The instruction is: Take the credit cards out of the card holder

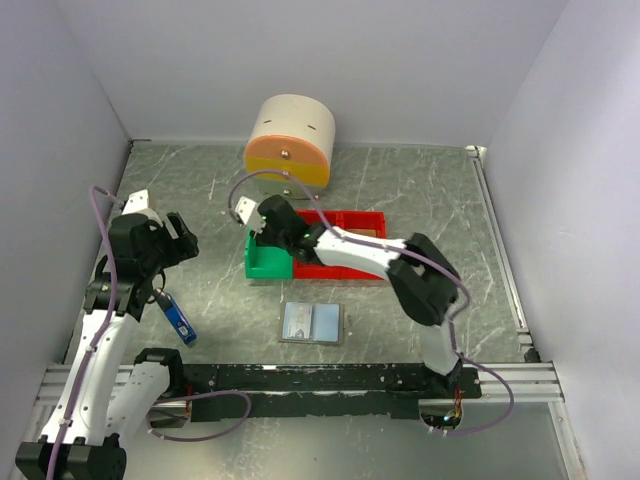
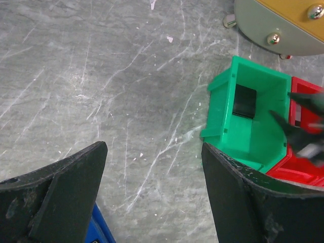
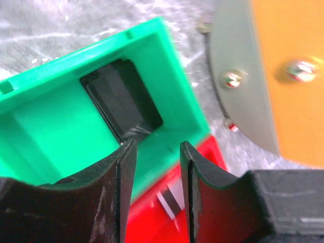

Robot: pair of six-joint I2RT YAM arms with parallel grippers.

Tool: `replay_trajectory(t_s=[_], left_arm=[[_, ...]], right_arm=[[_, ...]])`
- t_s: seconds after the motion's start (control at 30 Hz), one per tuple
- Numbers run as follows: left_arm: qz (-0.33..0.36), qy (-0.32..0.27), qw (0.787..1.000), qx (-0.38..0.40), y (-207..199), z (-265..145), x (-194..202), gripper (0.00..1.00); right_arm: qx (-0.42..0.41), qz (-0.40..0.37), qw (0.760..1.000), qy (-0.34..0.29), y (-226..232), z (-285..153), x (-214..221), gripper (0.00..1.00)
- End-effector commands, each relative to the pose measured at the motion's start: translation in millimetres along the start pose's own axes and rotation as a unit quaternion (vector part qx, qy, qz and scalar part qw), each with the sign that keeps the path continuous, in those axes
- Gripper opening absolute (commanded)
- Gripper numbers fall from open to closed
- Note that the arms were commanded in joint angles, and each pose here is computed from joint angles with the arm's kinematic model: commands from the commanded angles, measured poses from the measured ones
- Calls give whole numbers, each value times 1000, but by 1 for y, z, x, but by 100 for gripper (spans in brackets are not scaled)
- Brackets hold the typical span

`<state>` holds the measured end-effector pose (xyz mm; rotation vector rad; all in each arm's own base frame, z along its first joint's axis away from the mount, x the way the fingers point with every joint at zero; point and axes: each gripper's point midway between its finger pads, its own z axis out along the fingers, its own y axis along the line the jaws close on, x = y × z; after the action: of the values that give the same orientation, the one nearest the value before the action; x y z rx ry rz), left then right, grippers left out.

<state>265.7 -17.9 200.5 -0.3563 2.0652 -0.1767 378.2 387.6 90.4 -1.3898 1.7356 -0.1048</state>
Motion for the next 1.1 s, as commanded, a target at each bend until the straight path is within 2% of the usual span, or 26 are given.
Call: replay_trajectory(t_s=[0.0,0.07,0.13,0.27,0.37,0.5,0.57,0.63,0.67,0.77,0.87,1.07], left_arm=[[7,-4,1000,28,-9,3,-4,87],[7,-1,999,37,-12,4,-3,87],[10,8,999,52,-17,6,0,86],[29,24,995,88,-28,11,7,85],[37,37,992,113,-36,13,12,86],[36,53,988,144,-47,14,18,87],[21,70,986,149,-49,15,25,88],[-10,95,981,169,-58,14,36,97],[-25,107,977,181,-62,13,41,98],[-53,150,955,250,-85,4,66,100],[-64,179,942,277,-103,-6,89,98],[-38,218,929,297,-139,-22,130,96]], right_arm=[[76,194,971,-118,-55,-74,-47,42],[86,278,947,-136,-57,-96,-33,47],[81,351,924,-130,-46,-113,-7,49],[44,476,874,-85,-20,-141,32,50],[-7,525,849,-63,7,-157,44,50],[-75,586,804,-67,40,-176,49,50],[-97,623,773,-67,52,-182,53,51],[-129,655,740,-79,65,-187,49,51],[-151,668,724,-77,77,-187,53,51],[-193,708,674,-85,101,-189,56,51],[-210,721,656,-76,119,-186,61,49],[-204,724,657,-50,129,-175,63,46]])
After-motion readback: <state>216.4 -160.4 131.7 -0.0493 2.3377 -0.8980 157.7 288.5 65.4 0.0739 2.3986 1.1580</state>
